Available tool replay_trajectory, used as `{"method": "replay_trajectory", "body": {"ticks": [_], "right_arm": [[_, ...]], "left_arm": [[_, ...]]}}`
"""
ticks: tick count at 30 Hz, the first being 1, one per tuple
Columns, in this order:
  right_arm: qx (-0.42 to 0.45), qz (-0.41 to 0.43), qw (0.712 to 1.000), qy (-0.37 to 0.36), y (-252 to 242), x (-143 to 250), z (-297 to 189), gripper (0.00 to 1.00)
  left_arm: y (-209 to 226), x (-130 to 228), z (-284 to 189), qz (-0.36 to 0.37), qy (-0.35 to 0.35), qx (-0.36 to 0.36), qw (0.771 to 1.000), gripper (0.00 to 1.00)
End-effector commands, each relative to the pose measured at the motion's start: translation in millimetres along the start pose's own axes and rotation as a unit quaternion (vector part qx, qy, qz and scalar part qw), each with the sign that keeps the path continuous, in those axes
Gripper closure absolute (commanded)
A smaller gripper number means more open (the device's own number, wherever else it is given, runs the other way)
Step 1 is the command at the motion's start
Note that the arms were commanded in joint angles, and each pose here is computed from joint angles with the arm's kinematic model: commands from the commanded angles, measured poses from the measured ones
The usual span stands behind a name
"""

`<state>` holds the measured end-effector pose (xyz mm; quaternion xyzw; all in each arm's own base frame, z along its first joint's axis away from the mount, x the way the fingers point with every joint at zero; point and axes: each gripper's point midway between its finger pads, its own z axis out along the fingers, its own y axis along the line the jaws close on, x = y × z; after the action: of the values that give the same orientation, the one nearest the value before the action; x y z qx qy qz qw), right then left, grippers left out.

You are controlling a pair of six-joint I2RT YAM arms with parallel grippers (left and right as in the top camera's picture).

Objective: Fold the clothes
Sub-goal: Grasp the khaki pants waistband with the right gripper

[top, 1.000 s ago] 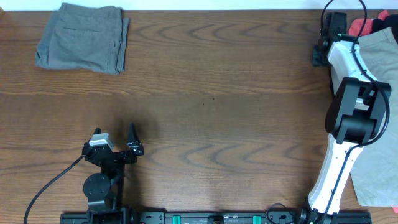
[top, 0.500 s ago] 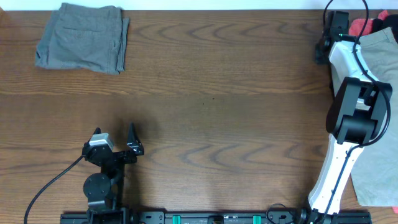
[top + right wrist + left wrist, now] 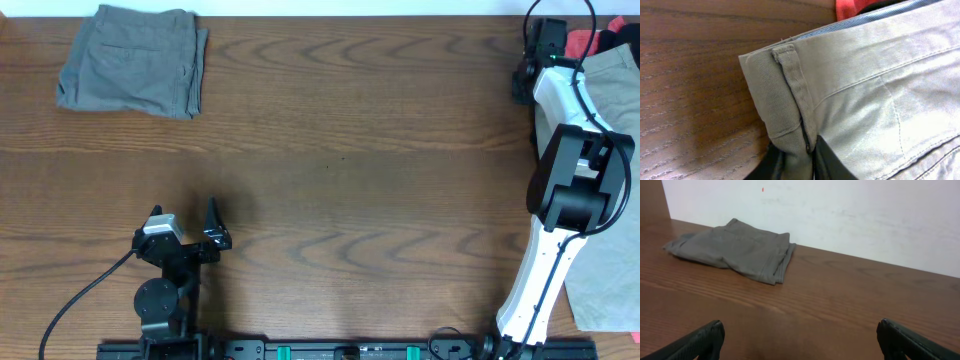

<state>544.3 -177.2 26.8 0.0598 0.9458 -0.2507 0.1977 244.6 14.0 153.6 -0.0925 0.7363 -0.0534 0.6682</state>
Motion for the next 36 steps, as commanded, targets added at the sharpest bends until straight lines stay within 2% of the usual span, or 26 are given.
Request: {"method": "replay_trajectory", "body": {"ticks": [1,5,6,7,9,10,11,12,21,27,36], "right_arm": [[0.010,0.001,1.000,0.005,-2.9,2.4,6.4,0.93],[0.030,0.010,0.999,0.006,-9.7,1.6,4.5,0.97],[0.037,0.015,0.999,0.005,-12.3,1.0,3.5,0.95],[0.040,0.018,0.999,0.004,-13.9,0.3,2.5,0.86],[0.043,0.024,0.999,0.001,-17.4,-1.8,-1.9,0.85],[0.044,0.028,0.999,0.000,-18.9,-3.1,-4.4,0.87],[0.044,0.030,0.999,-0.003,-20.8,-4.9,-7.5,0.95],[0.044,0.032,0.998,-0.006,-22.3,-6.7,-10.4,0.99],[0.046,0.057,0.997,-0.018,-33.4,-15.2,-31.9,0.99],[0.049,0.123,0.990,-0.053,-56.1,-32.9,-72.5,0.99],[0.047,0.152,0.979,-0.127,-88.3,-61.6,-154.5,0.99]], "left_arm": [[1.6,14.9,0.7,0.001,0.023,0.001,1.000,0.02],[1.6,14.9,0.7,0.001,0.023,0.001,1.000,0.02],[1.6,14.9,0.7,0.002,0.023,0.001,1.000,0.02],[1.6,14.9,0.7,0.001,0.023,0.001,1.000,0.02],[1.6,14.9,0.7,0.001,0.023,0.001,1.000,0.02],[1.6,14.9,0.7,0.001,0.023,0.001,1.000,0.02],[1.6,14.9,0.7,0.001,0.023,0.001,1.000,0.02],[1.6,14.9,0.7,0.001,0.023,0.001,1.000,0.02],[1.6,14.9,0.7,0.001,0.023,0.001,1.000,0.02],[1.6,14.9,0.7,0.001,0.023,0.001,1.000,0.02],[1.6,14.9,0.7,0.001,0.023,0.001,1.000,0.02]]}}
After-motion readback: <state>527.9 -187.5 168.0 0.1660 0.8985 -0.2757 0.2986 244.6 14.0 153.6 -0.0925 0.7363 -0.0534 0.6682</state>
